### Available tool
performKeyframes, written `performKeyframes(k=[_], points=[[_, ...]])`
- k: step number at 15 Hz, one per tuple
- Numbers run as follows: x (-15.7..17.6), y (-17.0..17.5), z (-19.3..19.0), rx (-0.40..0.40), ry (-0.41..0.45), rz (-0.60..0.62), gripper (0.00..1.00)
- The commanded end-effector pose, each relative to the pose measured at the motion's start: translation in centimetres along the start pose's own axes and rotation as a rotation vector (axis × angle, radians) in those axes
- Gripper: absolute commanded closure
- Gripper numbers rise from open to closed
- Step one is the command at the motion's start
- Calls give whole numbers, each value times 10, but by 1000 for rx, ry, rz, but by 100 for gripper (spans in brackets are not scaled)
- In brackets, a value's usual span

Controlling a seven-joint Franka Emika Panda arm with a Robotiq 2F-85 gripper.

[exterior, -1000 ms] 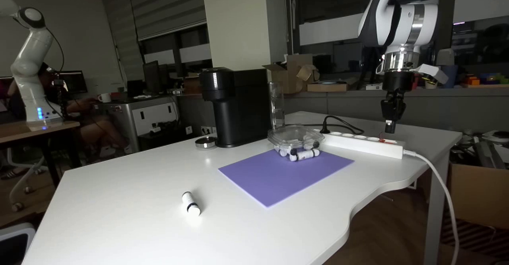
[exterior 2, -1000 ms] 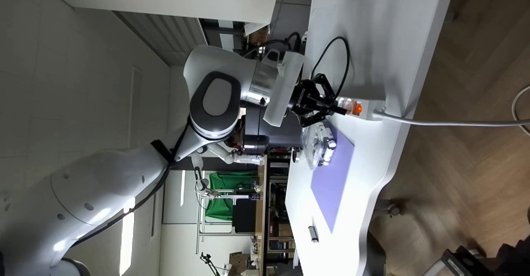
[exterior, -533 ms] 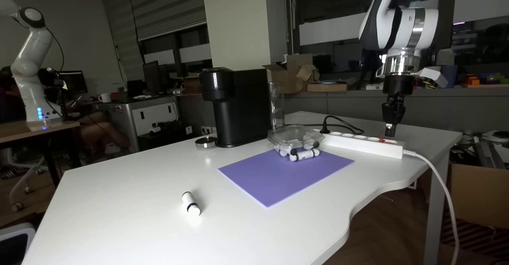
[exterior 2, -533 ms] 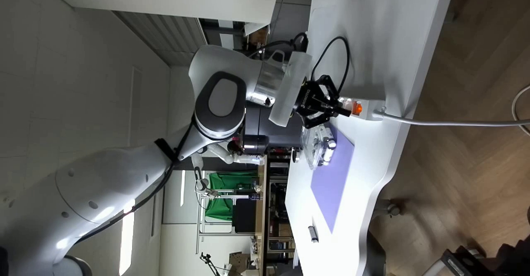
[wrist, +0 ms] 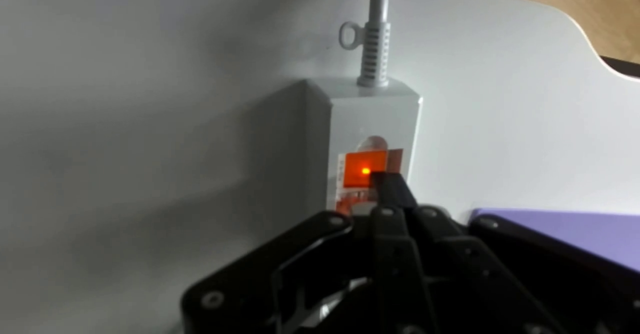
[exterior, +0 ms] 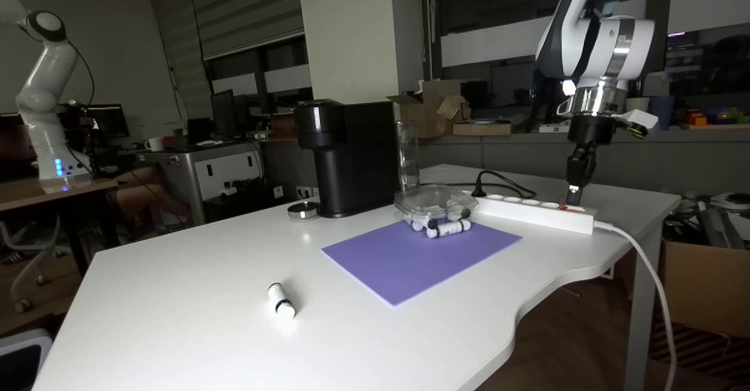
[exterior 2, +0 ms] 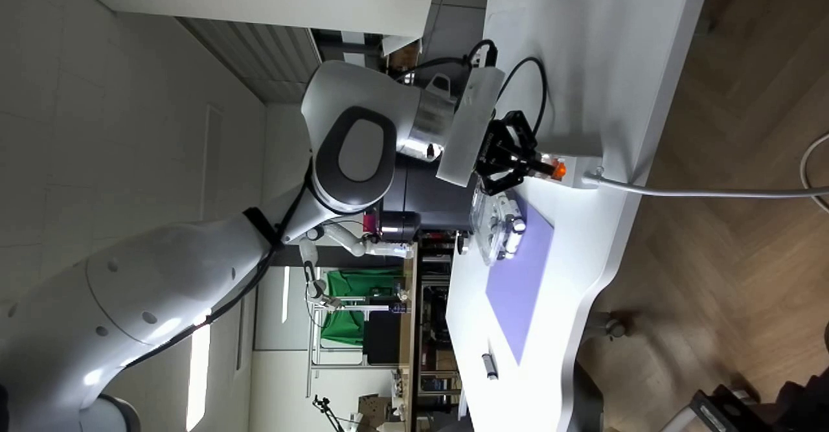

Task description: Turn off the extension cable

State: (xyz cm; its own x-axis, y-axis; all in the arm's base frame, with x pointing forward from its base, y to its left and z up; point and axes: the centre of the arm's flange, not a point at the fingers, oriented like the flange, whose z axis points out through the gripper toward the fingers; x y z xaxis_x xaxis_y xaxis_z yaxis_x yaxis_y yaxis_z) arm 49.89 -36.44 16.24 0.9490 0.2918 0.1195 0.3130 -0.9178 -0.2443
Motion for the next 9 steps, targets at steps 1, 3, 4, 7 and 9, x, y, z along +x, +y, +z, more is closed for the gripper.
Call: performKeyframes(k=[1,3,4,7,9], points=[[1,6,4,21,24,-29,100],[0,7,7,28,18,-34,100],[0,7,10,28,16,-37,100],[-1,9,17,30,8,-38,100],[0,10,17,24,7,-38,100]])
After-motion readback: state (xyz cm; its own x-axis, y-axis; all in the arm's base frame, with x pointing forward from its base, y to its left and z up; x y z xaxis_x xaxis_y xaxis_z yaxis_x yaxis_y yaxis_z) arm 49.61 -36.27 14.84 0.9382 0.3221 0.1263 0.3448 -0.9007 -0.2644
